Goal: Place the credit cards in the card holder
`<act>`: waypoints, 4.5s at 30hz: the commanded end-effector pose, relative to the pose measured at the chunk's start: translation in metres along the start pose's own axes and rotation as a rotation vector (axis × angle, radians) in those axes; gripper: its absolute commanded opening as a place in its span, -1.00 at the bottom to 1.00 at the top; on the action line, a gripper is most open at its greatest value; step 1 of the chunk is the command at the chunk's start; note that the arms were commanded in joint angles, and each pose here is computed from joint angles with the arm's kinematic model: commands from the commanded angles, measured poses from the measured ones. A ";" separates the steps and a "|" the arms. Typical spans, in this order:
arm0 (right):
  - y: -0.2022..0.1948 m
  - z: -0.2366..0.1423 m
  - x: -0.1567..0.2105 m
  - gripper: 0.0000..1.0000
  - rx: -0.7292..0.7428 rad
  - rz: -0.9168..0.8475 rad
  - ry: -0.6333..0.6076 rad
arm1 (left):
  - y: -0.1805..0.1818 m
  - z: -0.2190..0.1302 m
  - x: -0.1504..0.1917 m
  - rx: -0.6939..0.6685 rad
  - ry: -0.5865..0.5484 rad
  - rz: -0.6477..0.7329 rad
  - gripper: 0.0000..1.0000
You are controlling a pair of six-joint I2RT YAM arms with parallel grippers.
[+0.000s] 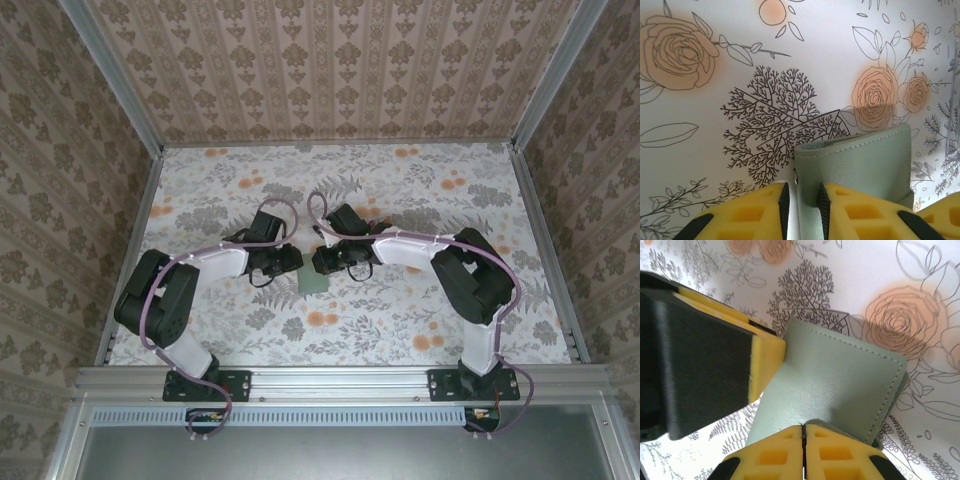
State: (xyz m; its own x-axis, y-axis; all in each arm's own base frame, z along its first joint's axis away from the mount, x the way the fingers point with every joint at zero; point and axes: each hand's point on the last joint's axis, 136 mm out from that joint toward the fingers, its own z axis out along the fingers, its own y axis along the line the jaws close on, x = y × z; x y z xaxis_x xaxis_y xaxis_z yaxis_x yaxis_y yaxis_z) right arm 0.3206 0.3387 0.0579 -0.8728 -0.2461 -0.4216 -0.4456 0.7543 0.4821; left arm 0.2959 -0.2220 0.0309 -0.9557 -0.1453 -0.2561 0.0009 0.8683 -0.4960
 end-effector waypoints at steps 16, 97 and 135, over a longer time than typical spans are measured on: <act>-0.001 0.010 0.001 -0.82 -0.006 0.015 0.024 | -0.003 0.000 0.002 -0.007 0.012 -0.002 -0.47; -0.024 0.033 0.059 -0.84 0.179 -0.054 0.170 | 0.002 0.000 0.003 -0.035 0.018 0.005 -0.48; -0.080 -0.235 -0.043 0.62 0.641 -0.049 -0.609 | 0.074 -0.207 -0.081 -0.348 -0.615 0.043 0.95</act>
State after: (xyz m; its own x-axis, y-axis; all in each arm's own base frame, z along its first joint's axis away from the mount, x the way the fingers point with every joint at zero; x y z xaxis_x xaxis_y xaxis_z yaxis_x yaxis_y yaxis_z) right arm 0.3430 0.2015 0.2293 -0.5209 -0.0733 -0.8504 -0.3012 0.9480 0.1028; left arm 0.3224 -0.0818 0.1929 -0.6362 -0.3029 -0.7096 -0.0720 0.9390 -0.3362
